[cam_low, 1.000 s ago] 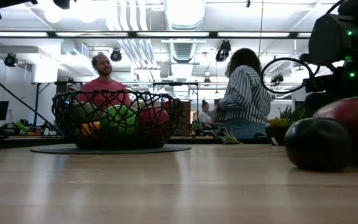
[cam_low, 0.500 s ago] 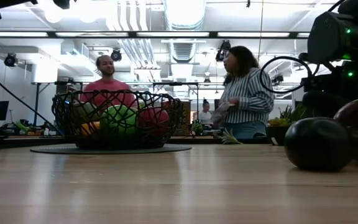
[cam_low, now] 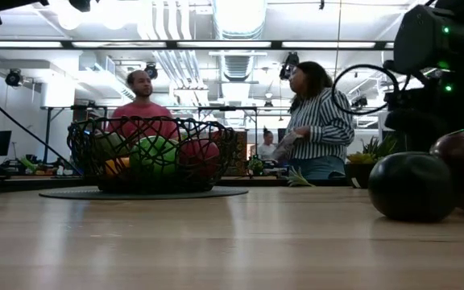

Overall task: Build produce basket
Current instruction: Put the red grapes into the basket

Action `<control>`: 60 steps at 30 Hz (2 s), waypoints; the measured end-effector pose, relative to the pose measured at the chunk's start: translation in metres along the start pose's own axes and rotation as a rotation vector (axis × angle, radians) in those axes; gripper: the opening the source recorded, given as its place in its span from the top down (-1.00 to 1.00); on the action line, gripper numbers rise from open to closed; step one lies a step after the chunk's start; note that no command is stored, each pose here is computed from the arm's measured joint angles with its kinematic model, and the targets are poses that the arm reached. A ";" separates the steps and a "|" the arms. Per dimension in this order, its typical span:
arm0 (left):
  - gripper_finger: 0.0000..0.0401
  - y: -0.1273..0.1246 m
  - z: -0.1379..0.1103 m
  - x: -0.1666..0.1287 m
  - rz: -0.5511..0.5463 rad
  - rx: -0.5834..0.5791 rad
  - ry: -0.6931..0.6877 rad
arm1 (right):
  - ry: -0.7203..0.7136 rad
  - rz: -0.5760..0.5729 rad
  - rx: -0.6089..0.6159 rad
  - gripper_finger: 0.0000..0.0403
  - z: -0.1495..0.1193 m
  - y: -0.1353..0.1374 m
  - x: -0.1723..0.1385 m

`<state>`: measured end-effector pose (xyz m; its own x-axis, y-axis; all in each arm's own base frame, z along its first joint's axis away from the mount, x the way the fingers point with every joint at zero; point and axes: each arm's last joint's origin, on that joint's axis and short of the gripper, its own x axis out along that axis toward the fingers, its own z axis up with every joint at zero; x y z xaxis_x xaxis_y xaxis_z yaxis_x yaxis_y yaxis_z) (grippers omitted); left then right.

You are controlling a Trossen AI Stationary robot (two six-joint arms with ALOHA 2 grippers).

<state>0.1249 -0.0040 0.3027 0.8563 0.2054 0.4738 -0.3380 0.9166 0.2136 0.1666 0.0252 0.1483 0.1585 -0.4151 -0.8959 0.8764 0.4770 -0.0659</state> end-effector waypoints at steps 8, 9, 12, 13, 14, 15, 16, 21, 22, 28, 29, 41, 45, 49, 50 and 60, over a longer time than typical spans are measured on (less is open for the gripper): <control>-0.61 0.000 -0.001 0.000 -0.001 0.001 0.002 | -0.025 0.014 -0.026 0.68 0.004 0.004 -0.005; -0.61 0.000 -0.001 0.000 -0.001 0.000 0.002 | -0.025 0.014 -0.025 0.70 0.004 0.004 -0.005; -0.61 0.000 -0.001 0.000 -0.001 0.001 0.002 | -0.024 0.011 -0.027 0.77 0.004 0.004 -0.005; -0.61 0.000 -0.001 0.000 -0.001 0.001 0.002 | -0.024 0.011 -0.029 0.79 0.004 0.004 -0.005; -0.61 0.000 -0.001 0.000 -0.001 0.001 0.002 | -0.024 0.011 -0.030 0.83 0.004 0.004 -0.005; -0.61 0.000 -0.001 0.000 -0.001 0.001 0.002 | -0.024 0.011 -0.035 0.87 0.004 0.004 -0.005; -0.61 0.000 -0.001 0.000 -0.001 0.001 0.002 | -0.024 0.010 -0.038 0.91 0.005 0.004 -0.005; -0.61 0.000 -0.001 0.000 -0.001 0.001 0.002 | -0.038 0.005 -0.049 0.95 0.005 0.004 -0.005; -0.61 0.000 -0.001 0.000 -0.001 0.001 0.002 | -0.039 0.005 -0.049 0.95 0.005 0.004 -0.005; -0.61 0.000 -0.001 0.000 -0.001 0.001 0.002 | -0.061 0.028 -0.047 0.95 0.008 0.002 -0.010; -0.61 0.000 -0.001 0.000 -0.001 0.001 0.002 | -0.076 0.039 -0.042 0.96 0.009 0.002 -0.013; -0.61 0.000 -0.001 0.000 -0.002 0.001 0.004 | -0.294 0.143 -0.048 0.96 0.025 -0.008 -0.042; -0.61 -0.001 -0.003 -0.001 -0.004 0.002 0.008 | -0.397 0.231 -0.076 0.96 0.033 -0.007 -0.053; -0.61 0.001 -0.002 0.000 0.035 0.031 0.021 | -0.524 0.366 -0.102 0.96 0.044 -0.003 -0.070; -0.61 0.001 -0.001 0.000 0.051 0.043 0.026 | -0.558 0.398 -0.107 0.96 0.047 -0.002 -0.074; -0.61 0.004 -0.005 -0.001 0.152 0.126 0.088 | -0.924 0.582 -0.207 0.96 0.072 0.022 -0.108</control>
<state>0.1244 0.0007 0.2985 0.8205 0.3722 0.4339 -0.5075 0.8237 0.2530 0.2013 0.0251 0.2750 0.8746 -0.4619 -0.1472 0.4785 0.8713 0.1087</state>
